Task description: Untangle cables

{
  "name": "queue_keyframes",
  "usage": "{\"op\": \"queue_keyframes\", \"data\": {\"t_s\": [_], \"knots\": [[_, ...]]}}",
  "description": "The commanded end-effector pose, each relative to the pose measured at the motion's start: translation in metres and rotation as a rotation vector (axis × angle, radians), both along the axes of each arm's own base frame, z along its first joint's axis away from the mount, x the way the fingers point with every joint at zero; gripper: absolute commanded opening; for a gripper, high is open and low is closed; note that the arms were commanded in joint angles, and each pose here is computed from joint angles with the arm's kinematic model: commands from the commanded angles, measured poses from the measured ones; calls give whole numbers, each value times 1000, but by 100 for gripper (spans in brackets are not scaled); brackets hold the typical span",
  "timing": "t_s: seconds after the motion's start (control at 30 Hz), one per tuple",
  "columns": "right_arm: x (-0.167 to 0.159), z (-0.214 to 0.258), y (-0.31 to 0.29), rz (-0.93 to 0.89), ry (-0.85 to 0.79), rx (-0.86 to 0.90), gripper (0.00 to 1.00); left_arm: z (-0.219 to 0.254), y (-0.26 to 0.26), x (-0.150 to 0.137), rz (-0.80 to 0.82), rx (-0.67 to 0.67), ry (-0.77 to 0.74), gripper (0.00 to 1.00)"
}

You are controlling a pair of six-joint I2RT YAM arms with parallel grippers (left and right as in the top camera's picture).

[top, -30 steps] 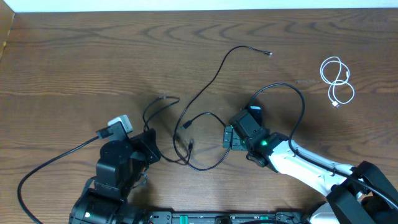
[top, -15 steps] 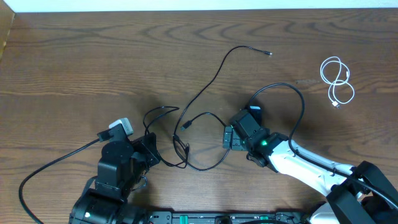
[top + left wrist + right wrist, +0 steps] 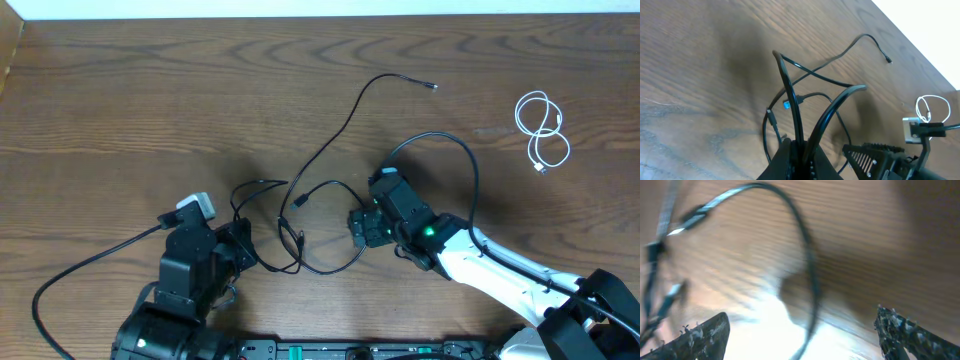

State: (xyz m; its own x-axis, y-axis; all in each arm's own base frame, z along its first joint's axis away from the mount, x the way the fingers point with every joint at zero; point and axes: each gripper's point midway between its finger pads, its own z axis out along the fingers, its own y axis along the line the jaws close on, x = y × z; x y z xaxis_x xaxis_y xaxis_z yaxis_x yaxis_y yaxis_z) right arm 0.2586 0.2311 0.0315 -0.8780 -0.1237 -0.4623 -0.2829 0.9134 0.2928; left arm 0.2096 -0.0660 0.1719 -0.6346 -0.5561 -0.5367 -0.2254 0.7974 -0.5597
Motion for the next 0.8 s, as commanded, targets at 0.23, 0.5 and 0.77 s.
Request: {"op": "queue_keyframes", "data": {"t_s": [0.23,0.5,0.77], "knots": [[-53,44,82,602,-108,261,99,-12,-2,8,10,16,81,7],[-77,58,96,810,-150,355,99,-33,-3,11,87,-28,202,7],[-101,76,104,989,-178,477,99,-46,-39,11,49,-237,351,7]]}}
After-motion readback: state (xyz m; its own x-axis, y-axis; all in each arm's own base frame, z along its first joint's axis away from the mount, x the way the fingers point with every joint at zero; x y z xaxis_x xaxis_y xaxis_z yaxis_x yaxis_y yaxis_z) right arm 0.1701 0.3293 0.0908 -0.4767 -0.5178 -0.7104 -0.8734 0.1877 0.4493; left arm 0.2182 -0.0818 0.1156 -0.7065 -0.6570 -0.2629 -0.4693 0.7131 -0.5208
